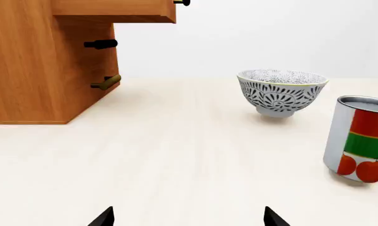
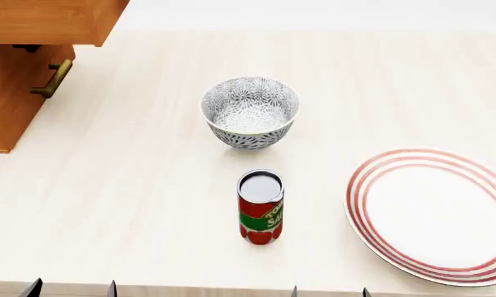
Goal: Put the bowl on top of the cabinet.
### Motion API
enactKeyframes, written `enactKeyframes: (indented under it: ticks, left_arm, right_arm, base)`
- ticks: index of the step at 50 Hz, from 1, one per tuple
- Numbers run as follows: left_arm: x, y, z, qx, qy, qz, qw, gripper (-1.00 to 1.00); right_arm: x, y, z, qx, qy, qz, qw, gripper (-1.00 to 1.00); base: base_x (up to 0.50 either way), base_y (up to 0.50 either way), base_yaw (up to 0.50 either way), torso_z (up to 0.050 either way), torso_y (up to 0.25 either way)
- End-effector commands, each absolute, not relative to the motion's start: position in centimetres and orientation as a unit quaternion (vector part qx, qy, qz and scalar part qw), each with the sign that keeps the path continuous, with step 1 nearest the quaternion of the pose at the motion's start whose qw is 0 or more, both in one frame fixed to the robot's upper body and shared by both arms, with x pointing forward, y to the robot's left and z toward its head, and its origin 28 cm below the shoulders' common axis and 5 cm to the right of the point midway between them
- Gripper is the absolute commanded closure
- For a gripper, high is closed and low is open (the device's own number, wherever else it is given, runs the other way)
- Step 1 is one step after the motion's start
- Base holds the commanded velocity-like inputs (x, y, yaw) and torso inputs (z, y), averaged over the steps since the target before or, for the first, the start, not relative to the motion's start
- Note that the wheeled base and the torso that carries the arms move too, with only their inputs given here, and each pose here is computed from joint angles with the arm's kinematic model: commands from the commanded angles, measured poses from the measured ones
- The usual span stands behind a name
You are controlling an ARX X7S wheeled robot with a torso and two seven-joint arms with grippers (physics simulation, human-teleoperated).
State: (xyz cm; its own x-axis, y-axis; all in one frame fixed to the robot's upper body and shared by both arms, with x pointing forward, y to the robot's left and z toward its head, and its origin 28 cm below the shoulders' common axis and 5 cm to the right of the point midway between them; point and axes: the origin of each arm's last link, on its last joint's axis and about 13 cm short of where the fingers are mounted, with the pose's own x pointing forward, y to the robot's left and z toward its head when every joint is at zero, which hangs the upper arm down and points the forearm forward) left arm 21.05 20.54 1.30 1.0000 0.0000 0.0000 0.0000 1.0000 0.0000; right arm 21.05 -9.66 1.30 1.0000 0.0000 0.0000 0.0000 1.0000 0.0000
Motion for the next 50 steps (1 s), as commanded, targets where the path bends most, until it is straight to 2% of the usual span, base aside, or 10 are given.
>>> enactKeyframes:
  ticks: [1, 22, 26, 33, 37, 39, 41, 43, 46, 50]
  left_arm:
    - [21.0, 20.6, 1.3, -0.002, 0.001, 0.001, 1.000, -1.00]
    - [20.8, 20.5, 1.0, 0.030, 0.013, 0.001, 0.999, -1.00]
    - [18.8, 21.2, 4.2, -0.002, 0.063, -0.030, 0.998, -1.00]
    - [13.7, 22.6, 10.9, -0.083, 0.011, -0.050, 0.995, -1.00]
    - [12.4, 23.2, 13.8, -0.042, 0.003, -0.061, 0.997, -1.00]
    - [11.8, 23.2, 15.6, -0.049, -0.020, -0.087, 0.995, -1.00]
    - [11.4, 23.1, 17.0, -0.042, -0.031, -0.073, 0.996, -1.00]
    - [11.1, 23.5, 18.2, -0.030, -0.040, -0.061, 0.997, -1.00]
    - [10.4, 23.9, 19.6, -0.037, -0.061, -0.067, 0.995, -1.00]
    - [10.1, 24.0, 20.3, -0.044, -0.064, -0.068, 0.995, -1.00]
  right_arm:
    - [21.0, -9.4, 1.2, -0.020, 0.003, 0.006, 1.000, -1.00]
    - [20.7, -9.4, 1.4, -0.021, 0.040, -0.001, 0.999, -1.00]
    - [18.8, -9.4, 4.6, -0.005, 0.073, 0.000, 0.997, -1.00]
    - [13.3, -9.1, 10.5, 0.027, -0.001, 0.029, 0.999, -1.00]
    - [12.7, -9.5, 13.6, -0.021, -0.023, 0.026, 0.999, -1.00]
    - [13.8, -7.9, 16.8, -0.002, -0.134, 0.125, 0.983, -1.00]
    - [13.3, -8.2, 19.0, 0.019, -0.130, 0.165, 0.978, -1.00]
    - [13.1, -10.0, 20.6, -0.007, -0.130, 0.070, 0.989, -1.00]
    - [13.0, -8.9, 23.1, 0.083, -0.209, -0.024, 0.974, -1.00]
    - [12.6, -9.8, 22.9, 0.000, -0.202, 0.025, 0.979, -1.00]
  base:
    - [0.00, 0.00, 0.00, 0.000, 0.000]
    - [0.00, 0.00, 0.00, 0.000, 0.000]
    - [0.00, 0.00, 0.00, 0.000, 0.000]
    - [0.00, 0.00, 0.00, 0.000, 0.000]
    - [0.00, 0.00, 0.00, 0.000, 0.000]
    - [0.00, 0.00, 0.00, 0.000, 0.000]
    - [0.00, 0.00, 0.00, 0.000, 0.000]
    - [0.00, 0.00, 0.00, 0.000, 0.000]
    - [0.00, 0.00, 0.00, 0.000, 0.000]
    - [0.00, 0.00, 0.00, 0.000, 0.000]
